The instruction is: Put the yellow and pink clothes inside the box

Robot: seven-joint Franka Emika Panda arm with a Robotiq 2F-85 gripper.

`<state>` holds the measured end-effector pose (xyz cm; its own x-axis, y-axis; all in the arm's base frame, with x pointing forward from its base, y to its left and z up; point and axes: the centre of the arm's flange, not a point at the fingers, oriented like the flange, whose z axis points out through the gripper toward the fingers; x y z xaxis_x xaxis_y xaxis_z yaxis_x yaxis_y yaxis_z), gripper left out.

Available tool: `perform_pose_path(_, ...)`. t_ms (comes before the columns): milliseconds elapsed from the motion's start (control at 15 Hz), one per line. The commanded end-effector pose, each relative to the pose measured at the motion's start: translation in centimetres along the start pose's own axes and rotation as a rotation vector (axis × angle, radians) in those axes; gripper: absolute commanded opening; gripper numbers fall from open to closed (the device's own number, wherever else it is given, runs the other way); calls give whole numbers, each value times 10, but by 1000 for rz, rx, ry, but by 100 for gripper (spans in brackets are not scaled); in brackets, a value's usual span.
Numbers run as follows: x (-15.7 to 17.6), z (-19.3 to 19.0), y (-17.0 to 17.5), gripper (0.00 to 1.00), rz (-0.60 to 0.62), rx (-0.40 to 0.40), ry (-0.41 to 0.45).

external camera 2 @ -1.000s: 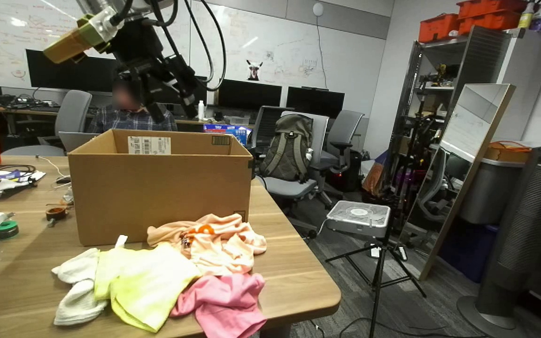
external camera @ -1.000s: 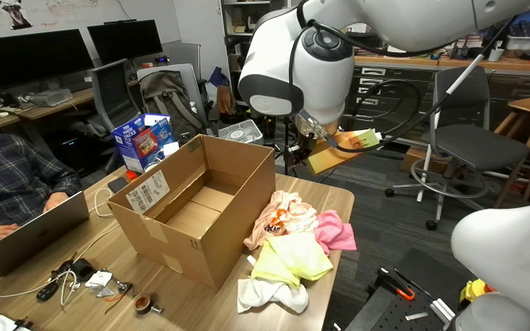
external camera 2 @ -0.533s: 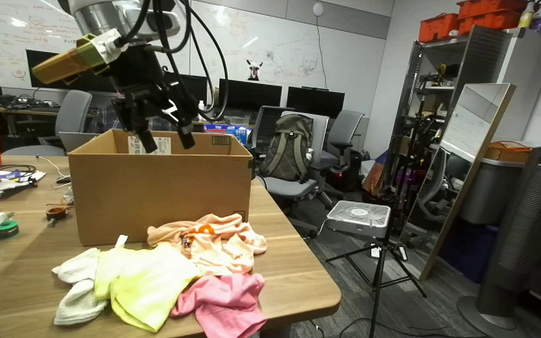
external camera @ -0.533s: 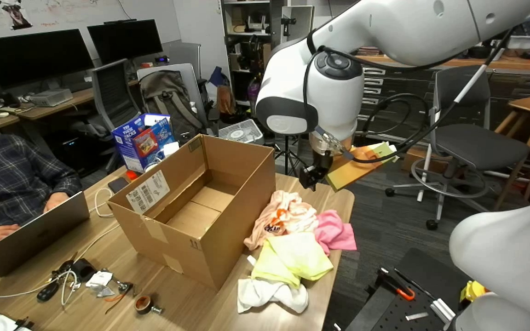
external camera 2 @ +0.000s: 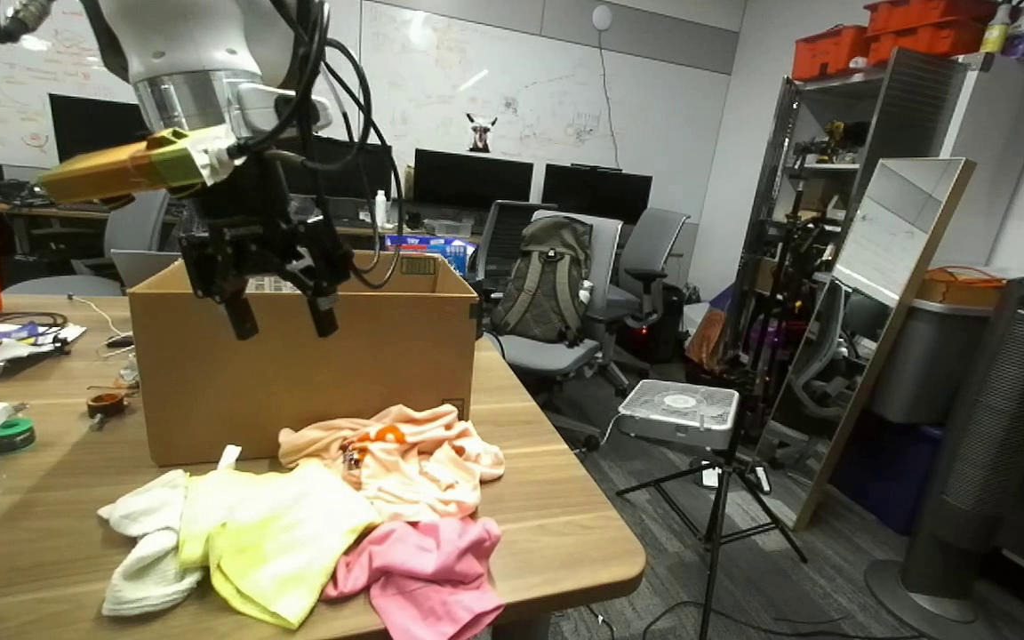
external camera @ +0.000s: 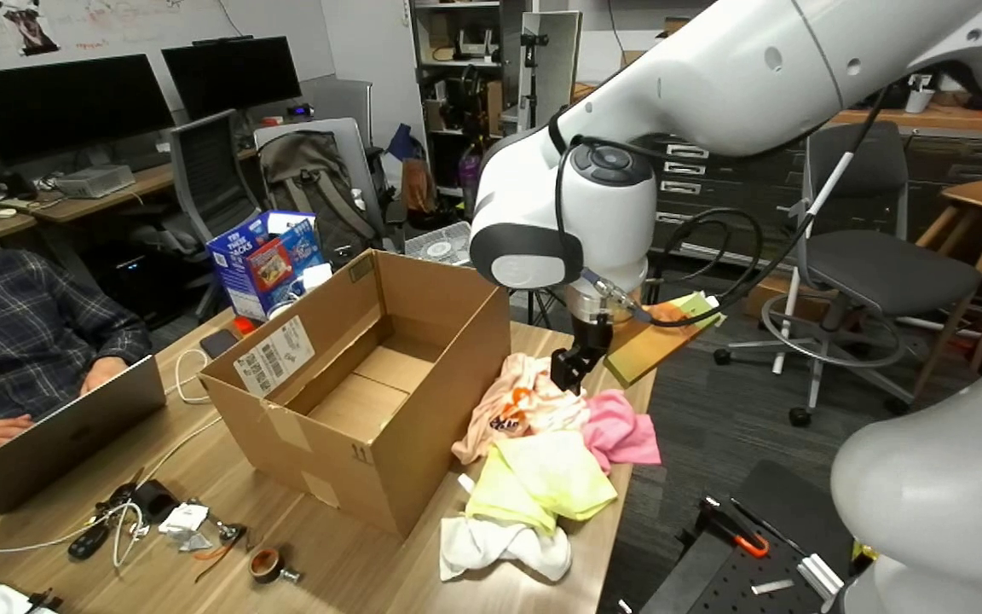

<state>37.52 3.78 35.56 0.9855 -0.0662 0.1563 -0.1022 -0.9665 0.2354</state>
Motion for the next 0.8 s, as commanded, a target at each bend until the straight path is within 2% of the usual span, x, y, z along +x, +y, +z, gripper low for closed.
perform_pose_path(0,39,36,-21,100,-43,-1,-28)
perform_pose_path(267,50,65,-26,100,-69,-14,-54)
perform_pose_path(733,65,101,-33,100,-22,-25,-105)
